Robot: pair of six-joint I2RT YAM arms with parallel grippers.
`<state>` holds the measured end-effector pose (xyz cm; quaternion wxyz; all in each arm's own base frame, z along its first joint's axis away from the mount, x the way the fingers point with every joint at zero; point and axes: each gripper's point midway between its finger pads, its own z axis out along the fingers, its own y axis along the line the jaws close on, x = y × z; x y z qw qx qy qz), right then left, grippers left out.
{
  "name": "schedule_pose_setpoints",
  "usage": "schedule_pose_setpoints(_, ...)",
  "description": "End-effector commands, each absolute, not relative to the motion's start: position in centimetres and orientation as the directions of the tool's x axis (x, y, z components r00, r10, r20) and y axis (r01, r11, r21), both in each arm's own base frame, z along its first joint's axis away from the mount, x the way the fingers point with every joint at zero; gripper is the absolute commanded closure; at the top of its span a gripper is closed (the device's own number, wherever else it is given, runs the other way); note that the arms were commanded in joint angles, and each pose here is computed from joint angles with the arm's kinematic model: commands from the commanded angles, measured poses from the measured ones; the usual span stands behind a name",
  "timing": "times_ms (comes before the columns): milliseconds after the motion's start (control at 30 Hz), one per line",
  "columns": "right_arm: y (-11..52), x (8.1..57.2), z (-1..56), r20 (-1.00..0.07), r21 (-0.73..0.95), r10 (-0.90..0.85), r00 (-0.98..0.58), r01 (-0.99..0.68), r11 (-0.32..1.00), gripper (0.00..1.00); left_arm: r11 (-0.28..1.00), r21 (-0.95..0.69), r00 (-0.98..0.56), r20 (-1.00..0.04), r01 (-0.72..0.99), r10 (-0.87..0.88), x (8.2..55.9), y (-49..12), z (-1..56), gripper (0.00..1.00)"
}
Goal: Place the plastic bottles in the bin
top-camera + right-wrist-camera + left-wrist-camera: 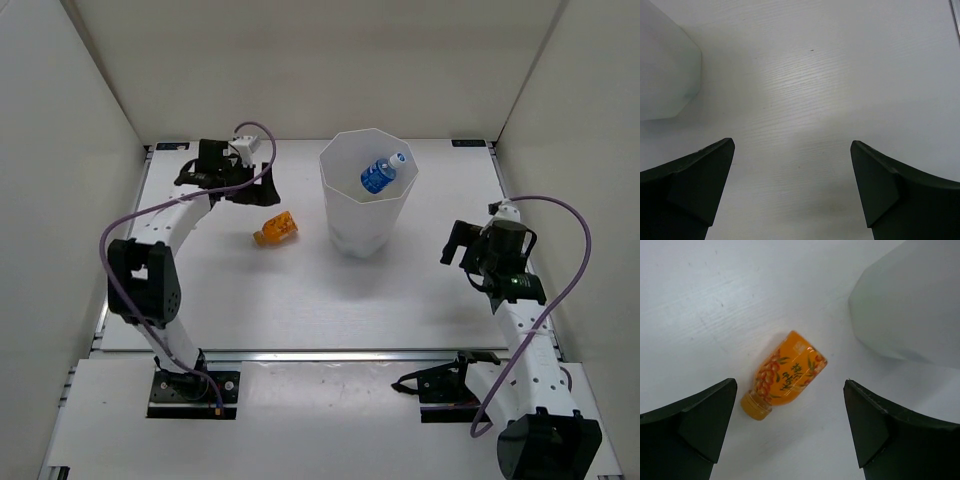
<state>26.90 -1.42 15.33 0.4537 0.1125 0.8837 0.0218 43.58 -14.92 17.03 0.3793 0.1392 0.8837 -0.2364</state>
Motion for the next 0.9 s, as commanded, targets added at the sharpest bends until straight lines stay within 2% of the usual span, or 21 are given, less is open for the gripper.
schedule_pose_setpoints(0, -1.1, 27.4, 17.0, -0.809, 0.219, 0.283, -0.515, 0.182, 0.958, 0.01, 0.823, -0.338, -0.676, -0.733, 0.457, 0.075, 44.4, -13.9, 15.8, 0.01)
schedule_pose_setpoints(67, -0.8, 27.3, 17.2, -0.798, 0.254, 0.310, -0.517, 0.177, 0.951, 0.01, 0.816, -0.363, -0.717, -0.691, 0.449, 0.087, 45.0, -14.4, 14.3, 0.01)
schedule_pose_setpoints(133, -0.2, 27.6, 16.7, -0.777, 0.278, 0.324, -0.541, 0.167, 0.946, 0.00, 0.793, -0.349, -0.736, -0.654, 0.500, 0.177, 45.0, -16.1, 11.6, 0.01)
schedule_pose_setpoints(400, 0.8, 28.1, 15.7, -0.760, 0.323, 0.356, -0.544, 0.159, 0.933, 0.01, 0.763, -0.439, -0.793, -0.590, 0.475, 0.154, 42.4, -17.1, 7.6, 0.01)
schedule_pose_setpoints(533, 1.1, 28.2, 15.4, -0.747, 0.354, 0.378, -0.547, 0.154, 0.923, 0.01, 0.788, -0.394, -0.791, -0.583, 0.474, 0.184, 41.4, -18.0, 6.2, 0.01)
schedule_pose_setpoints(767, 1.7, 27.9, 15.0, -0.747, 0.377, 0.388, -0.540, 0.138, 0.916, 0.01, 0.834, -0.268, -0.804, -0.513, 0.482, 0.300, 38.8, -19.9, 3.8, 0.01)
schedule_pose_setpoints(867, 1.8, 27.6, 14.7, -0.744, 0.387, 0.394, -0.540, 0.134, 0.912, 0.01, 0.877, -0.229, -0.825, -0.499, 0.421, 0.266, 38.6, -19.0, 4.0, 0.18)
